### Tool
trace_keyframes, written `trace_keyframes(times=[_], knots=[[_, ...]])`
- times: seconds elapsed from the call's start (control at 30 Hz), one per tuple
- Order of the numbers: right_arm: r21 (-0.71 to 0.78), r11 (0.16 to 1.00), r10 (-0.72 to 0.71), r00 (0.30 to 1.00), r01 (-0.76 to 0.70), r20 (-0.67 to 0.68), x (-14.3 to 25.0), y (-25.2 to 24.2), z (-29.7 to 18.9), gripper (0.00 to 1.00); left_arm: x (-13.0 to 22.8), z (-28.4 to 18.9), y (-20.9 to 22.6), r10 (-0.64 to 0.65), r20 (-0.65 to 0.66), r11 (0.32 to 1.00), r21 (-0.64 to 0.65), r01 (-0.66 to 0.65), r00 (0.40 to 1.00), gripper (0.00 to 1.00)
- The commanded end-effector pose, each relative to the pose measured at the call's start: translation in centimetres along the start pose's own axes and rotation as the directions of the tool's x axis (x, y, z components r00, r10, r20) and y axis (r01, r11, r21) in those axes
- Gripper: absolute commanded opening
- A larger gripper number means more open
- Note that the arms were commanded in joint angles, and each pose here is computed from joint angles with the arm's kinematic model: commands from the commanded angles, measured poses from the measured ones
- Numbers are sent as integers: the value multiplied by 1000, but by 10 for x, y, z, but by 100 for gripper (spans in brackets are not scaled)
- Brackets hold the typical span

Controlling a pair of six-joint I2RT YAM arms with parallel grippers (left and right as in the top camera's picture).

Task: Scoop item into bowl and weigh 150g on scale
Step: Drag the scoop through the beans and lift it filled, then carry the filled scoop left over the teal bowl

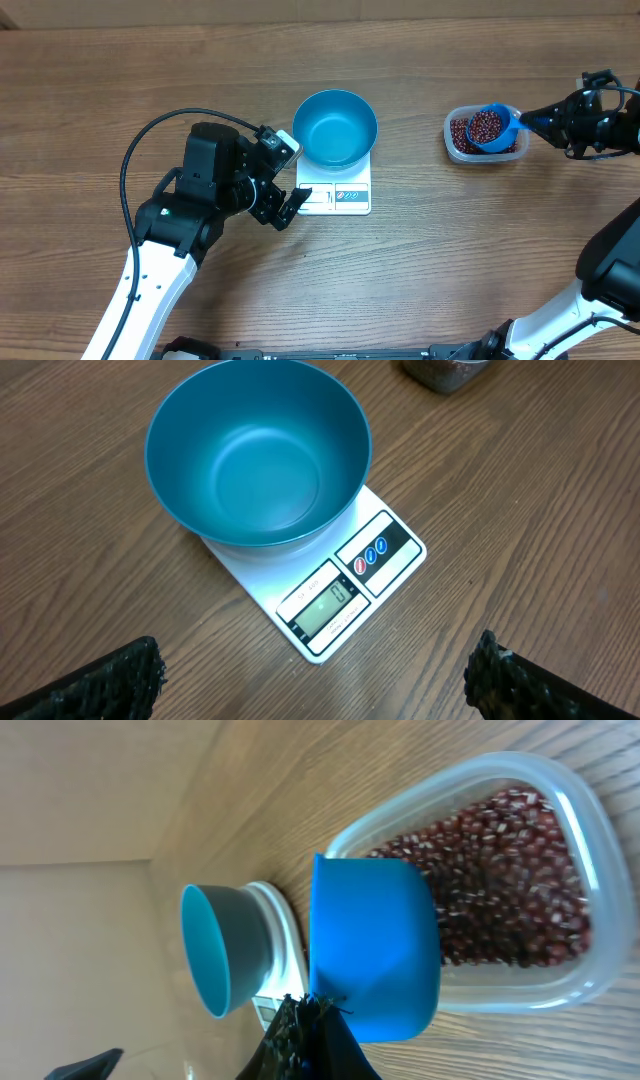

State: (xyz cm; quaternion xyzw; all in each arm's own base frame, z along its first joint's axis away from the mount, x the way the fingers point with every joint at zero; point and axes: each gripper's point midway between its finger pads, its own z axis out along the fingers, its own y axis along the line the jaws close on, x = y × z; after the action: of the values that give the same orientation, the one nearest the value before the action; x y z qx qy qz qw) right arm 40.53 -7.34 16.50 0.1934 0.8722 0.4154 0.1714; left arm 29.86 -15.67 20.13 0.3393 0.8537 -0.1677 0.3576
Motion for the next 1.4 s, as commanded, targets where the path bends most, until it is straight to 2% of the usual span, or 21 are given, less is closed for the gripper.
trace_keyframes(times=[0.0,0.8,1.37], knots=[[-115,993,-17,1000,17,7,-1,18,-2,4,-11,-5,1,-9,27,1000,3,8,1000,100],[-400,915,-59,998,44,-25,10,80,2,4,-11,-5,1,-9,27,1000,3,8,1000,99],[-465,872,-246,958,153,-145,47,150,49,4,-11,-5,1,-9,27,1000,3,8,1000,100]])
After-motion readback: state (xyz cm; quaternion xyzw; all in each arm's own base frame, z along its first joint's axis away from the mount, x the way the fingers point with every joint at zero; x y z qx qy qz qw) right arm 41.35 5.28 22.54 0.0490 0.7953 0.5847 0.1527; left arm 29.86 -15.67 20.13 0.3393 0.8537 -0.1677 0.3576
